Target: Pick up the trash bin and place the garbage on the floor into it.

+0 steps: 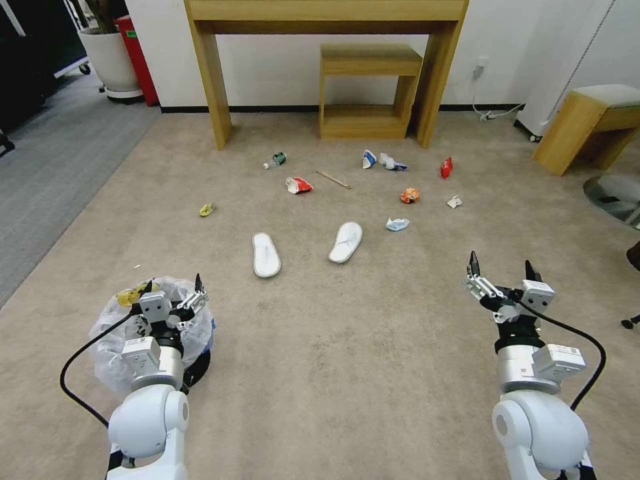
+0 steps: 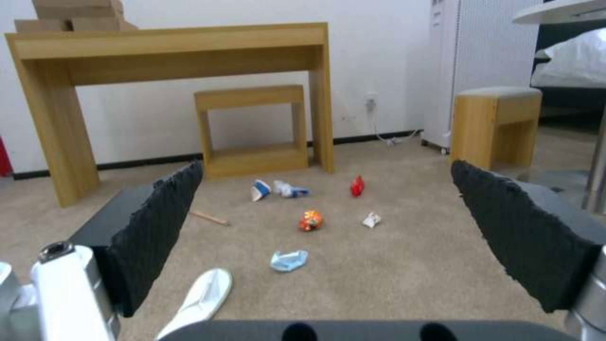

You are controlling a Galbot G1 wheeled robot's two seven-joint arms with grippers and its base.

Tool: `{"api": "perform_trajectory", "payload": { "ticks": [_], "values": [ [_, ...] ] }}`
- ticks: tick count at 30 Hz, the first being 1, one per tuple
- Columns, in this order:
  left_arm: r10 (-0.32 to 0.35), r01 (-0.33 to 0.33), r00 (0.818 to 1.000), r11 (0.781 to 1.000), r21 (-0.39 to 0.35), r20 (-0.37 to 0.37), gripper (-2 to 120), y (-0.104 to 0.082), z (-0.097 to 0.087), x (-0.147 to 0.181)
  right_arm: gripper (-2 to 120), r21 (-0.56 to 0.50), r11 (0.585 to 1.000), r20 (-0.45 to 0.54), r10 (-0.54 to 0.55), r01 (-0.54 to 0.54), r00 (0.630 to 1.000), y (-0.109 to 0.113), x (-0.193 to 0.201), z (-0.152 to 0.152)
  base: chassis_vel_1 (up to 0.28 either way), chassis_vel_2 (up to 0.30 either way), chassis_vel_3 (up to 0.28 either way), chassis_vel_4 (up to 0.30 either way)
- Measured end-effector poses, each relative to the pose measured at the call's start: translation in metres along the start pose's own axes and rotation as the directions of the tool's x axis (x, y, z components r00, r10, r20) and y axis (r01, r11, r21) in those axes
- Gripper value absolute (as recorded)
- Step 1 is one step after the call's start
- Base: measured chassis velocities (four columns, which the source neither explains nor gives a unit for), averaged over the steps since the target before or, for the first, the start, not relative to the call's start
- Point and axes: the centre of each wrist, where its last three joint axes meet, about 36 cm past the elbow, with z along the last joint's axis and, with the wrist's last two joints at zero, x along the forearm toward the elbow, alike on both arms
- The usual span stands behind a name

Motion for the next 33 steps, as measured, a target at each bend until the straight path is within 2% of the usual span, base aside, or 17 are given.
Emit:
{"api": "perform_trajectory", "payload": {
  "ticks": [18,33],
  "values": [
    [-0.004,0.004,1.000,1.000,-0.006,0.003,100,0.0017,-0.0001,0.0022,100,0.023,1.000,-0.002,-0.001,0.001,1.000,-0.0016,-0.0005,0.0012,0.017,0.012,-0.017,-0.017],
    [-0.007,0.007,1.000,1.000,-0.011,0.003,100,0.0020,0.0012,0.0009,100,0.026,1.000,0.014,-0.005,0.005,1.000,-0.0021,-0.0020,0.0057,0.220,0.208,-0.218,-0.224]
  ]
}}
